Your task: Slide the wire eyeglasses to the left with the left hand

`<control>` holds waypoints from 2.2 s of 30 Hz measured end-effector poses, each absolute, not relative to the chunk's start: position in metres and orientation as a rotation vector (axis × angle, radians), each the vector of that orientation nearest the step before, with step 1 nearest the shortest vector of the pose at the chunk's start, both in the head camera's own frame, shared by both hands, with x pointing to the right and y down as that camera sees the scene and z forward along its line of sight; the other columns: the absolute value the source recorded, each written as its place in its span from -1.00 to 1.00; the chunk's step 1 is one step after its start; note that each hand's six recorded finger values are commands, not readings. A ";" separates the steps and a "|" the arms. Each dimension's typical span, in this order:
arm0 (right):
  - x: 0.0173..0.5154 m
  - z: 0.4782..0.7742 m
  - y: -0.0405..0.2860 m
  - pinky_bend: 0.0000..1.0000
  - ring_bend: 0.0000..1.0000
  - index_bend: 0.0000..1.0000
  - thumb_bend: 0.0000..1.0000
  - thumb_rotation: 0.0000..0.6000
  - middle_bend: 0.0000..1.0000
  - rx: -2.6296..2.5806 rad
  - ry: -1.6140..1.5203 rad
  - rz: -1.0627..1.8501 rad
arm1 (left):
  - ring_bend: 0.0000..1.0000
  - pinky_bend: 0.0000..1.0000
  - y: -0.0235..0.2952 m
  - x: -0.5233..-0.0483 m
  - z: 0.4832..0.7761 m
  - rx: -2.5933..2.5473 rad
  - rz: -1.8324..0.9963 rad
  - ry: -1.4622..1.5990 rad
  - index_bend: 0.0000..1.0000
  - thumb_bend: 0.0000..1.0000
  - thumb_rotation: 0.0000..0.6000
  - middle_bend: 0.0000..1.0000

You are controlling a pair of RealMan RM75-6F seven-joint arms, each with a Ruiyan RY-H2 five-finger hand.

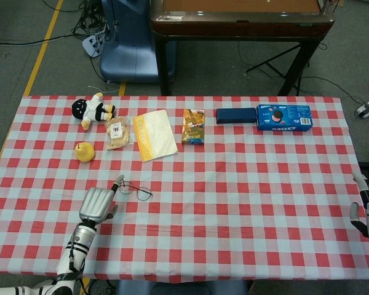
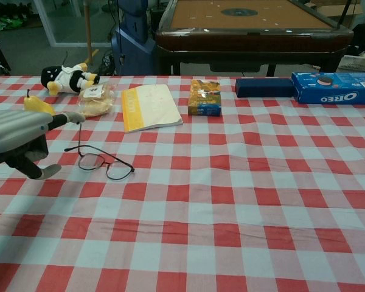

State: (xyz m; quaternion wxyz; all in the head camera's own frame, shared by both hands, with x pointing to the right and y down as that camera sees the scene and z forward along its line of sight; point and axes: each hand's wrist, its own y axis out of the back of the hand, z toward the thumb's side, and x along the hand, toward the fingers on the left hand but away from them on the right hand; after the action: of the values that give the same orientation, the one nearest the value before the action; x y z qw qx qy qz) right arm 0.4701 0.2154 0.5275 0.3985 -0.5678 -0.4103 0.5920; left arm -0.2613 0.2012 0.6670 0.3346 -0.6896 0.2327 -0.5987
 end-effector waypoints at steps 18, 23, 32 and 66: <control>0.473 0.527 0.218 -0.65 -0.65 -1.00 0.19 1.00 -0.56 -1.435 -1.045 1.506 | 0.79 0.81 0.223 -0.237 0.691 -1.829 -1.571 0.499 -1.00 -0.20 1.00 0.95; 0.474 0.528 0.218 -0.65 -0.65 -1.00 0.19 1.00 -0.56 -1.435 -1.046 1.506 | 0.79 0.81 0.222 -0.240 0.692 -1.815 -1.583 0.495 -1.00 -0.20 1.00 0.95; 0.473 0.527 0.217 -0.65 -0.65 -1.00 0.19 1.00 -0.56 -1.436 -1.047 1.501 | 0.79 0.81 0.225 -0.241 0.698 -1.819 -1.601 0.479 -1.00 -0.20 1.00 0.95; 0.475 0.525 0.218 -0.65 -0.65 -1.00 0.19 1.00 -0.56 -1.429 -1.052 1.503 | 0.70 0.81 0.210 -0.252 0.684 -1.788 -1.587 0.588 -1.00 -0.20 1.00 0.86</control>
State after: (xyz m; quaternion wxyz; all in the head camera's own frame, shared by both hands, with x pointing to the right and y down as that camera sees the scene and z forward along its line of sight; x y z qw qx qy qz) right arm 0.4754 0.2180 0.5246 0.3968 -0.5640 -0.4152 0.5933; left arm -0.2522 0.2103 0.6837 0.3332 -0.6847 0.2250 -0.6078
